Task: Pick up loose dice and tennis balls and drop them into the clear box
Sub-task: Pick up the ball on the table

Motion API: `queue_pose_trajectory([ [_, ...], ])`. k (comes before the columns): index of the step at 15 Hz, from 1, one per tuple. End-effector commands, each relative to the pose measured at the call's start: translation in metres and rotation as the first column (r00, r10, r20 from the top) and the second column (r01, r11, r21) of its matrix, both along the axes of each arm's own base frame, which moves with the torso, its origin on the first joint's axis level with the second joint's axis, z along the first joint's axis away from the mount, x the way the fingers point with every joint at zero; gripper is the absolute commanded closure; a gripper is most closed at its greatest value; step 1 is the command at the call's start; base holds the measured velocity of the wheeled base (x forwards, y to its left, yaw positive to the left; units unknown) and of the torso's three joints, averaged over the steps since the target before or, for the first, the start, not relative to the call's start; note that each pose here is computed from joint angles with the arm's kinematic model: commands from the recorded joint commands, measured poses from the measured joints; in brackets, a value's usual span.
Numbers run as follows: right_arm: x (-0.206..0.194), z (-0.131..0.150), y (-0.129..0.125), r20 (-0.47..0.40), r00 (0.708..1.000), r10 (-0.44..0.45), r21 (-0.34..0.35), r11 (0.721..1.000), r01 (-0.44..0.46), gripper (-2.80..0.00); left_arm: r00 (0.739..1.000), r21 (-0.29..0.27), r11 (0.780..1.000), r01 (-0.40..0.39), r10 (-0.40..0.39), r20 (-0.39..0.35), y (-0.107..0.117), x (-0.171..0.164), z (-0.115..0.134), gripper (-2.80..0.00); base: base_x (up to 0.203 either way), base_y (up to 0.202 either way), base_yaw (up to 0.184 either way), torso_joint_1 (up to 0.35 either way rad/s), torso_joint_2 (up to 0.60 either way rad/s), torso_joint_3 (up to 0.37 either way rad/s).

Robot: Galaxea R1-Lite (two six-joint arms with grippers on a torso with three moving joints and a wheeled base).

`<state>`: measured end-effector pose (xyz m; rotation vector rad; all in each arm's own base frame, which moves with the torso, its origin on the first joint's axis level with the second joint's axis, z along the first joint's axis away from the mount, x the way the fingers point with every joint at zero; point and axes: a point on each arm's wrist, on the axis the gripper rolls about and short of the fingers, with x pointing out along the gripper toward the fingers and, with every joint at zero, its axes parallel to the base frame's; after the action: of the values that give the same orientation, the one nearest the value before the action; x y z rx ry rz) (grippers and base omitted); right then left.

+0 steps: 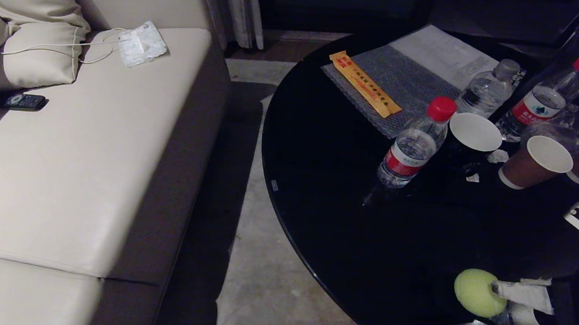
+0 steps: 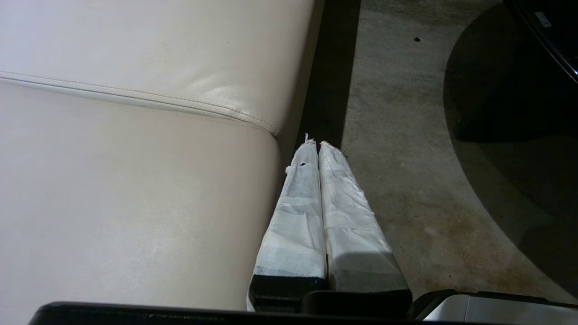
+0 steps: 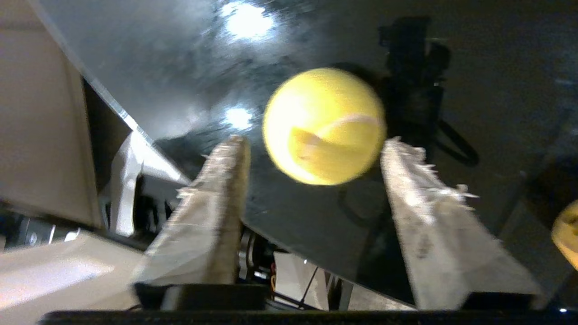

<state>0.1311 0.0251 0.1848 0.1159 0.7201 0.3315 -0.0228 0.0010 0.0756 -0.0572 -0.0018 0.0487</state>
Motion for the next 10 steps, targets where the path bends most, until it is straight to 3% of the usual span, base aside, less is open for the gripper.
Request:
queue_pose_trajectory([
  [1, 0.004, -0.003, 0.007, -0.026, 0.998, 0.051, -0.008, 0.999, -0.051, -2.8, 1.0, -0.001, 1.0, -0.002, 0.002, -0.002, 0.0, 0.0, 0.0, 0.0, 0.0, 0.0, 0.0, 0.0, 0.0, 0.0],
  [5, 0.015, -0.016, 0.012, -0.076, 0.991, 0.108, -0.076, 0.991, -0.113, -2.8, 1.0, -0.001, 1.0, -0.002, 0.002, -0.002, 0.0, 0.0, 0.0, 0.0, 0.0, 0.0, 0.0, 0.0, 0.0, 0.0],
  [8, 0.024, -0.022, 0.011, -0.092, 0.994, 0.066, -0.175, 0.981, -0.082, -2.8, 1.0, -0.001, 1.0, -0.002, 0.002, -0.002, 0.0, 0.0, 0.0, 0.0, 0.0, 0.0, 0.0, 0.0, 0.0, 0.0],
  [10, 0.034, -0.025, 0.013, -0.071, 0.996, 0.051, -0.197, 0.978, -0.064, -2.8, 1.0, -0.001, 1.0, 0.0, 0.0, -0.002, 0.0, 0.0, 0.0, 0.0, 0.0, 0.0, 0.0, 0.0, 0.0, 0.0],
])
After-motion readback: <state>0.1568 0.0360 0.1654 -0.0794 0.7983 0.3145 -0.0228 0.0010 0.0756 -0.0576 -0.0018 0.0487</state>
